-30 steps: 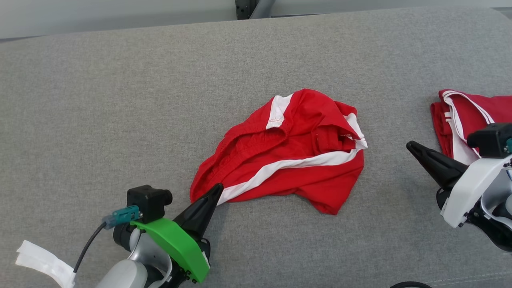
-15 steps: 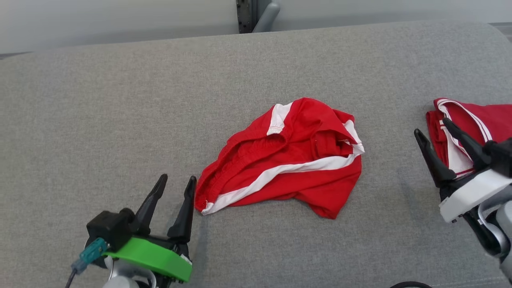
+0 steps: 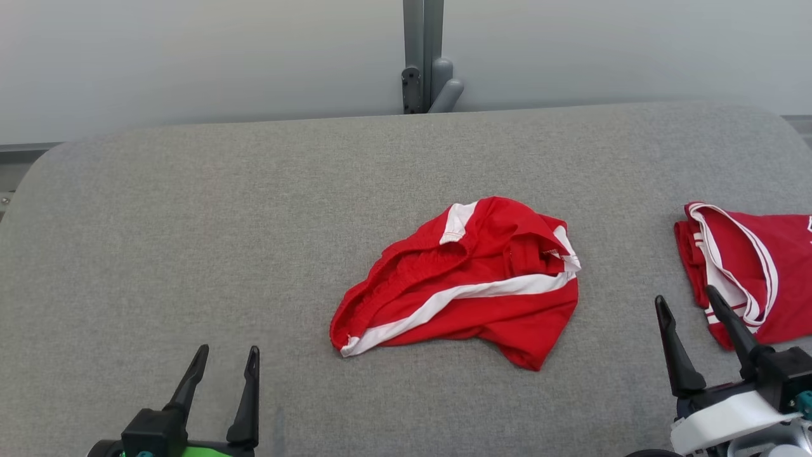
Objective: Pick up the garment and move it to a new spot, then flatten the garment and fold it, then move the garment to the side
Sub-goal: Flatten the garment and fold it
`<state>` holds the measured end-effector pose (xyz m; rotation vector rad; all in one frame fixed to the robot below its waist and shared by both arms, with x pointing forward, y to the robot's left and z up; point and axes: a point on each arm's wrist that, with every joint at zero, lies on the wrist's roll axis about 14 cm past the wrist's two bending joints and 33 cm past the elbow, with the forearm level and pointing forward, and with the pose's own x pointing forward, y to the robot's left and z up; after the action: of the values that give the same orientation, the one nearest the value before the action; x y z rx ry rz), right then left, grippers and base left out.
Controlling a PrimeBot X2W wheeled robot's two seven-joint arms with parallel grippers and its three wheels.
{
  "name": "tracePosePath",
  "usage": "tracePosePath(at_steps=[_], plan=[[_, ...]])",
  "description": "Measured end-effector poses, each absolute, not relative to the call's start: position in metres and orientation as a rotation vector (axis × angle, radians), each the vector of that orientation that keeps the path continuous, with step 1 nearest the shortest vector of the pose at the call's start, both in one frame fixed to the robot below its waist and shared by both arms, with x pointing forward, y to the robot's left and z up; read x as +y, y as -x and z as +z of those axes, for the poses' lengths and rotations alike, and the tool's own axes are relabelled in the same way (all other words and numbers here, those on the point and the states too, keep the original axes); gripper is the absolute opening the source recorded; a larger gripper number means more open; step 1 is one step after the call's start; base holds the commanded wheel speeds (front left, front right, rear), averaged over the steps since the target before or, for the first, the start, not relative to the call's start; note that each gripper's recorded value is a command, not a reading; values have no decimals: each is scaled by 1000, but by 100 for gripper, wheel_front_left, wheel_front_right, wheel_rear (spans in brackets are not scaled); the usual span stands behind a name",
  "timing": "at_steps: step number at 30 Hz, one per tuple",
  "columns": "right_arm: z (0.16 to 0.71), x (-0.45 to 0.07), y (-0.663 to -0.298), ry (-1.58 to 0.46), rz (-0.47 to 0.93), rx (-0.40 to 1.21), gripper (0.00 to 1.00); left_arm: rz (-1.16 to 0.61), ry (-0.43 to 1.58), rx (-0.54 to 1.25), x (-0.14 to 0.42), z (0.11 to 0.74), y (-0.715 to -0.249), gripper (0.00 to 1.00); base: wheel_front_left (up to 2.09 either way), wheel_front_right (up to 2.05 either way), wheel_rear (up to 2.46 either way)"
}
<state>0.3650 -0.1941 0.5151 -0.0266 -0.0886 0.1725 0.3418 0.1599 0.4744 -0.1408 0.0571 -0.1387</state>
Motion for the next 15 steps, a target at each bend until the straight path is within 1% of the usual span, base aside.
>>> tracePosePath(at_steps=[4, 7, 15], plan=[[515, -187, -353, 3, 156, -96, 100, -81, 112, 41, 178, 475, -328, 100, 0, 0, 0], [513, -184, -350, -4, 153, -92, 100, -64, 105, 43, 185, 473, -323, 100, 0, 0, 0], [496, -178, -351, -34, 161, -41, 100, -89, 111, 49, 179, 468, -328, 100, 0, 0, 0]])
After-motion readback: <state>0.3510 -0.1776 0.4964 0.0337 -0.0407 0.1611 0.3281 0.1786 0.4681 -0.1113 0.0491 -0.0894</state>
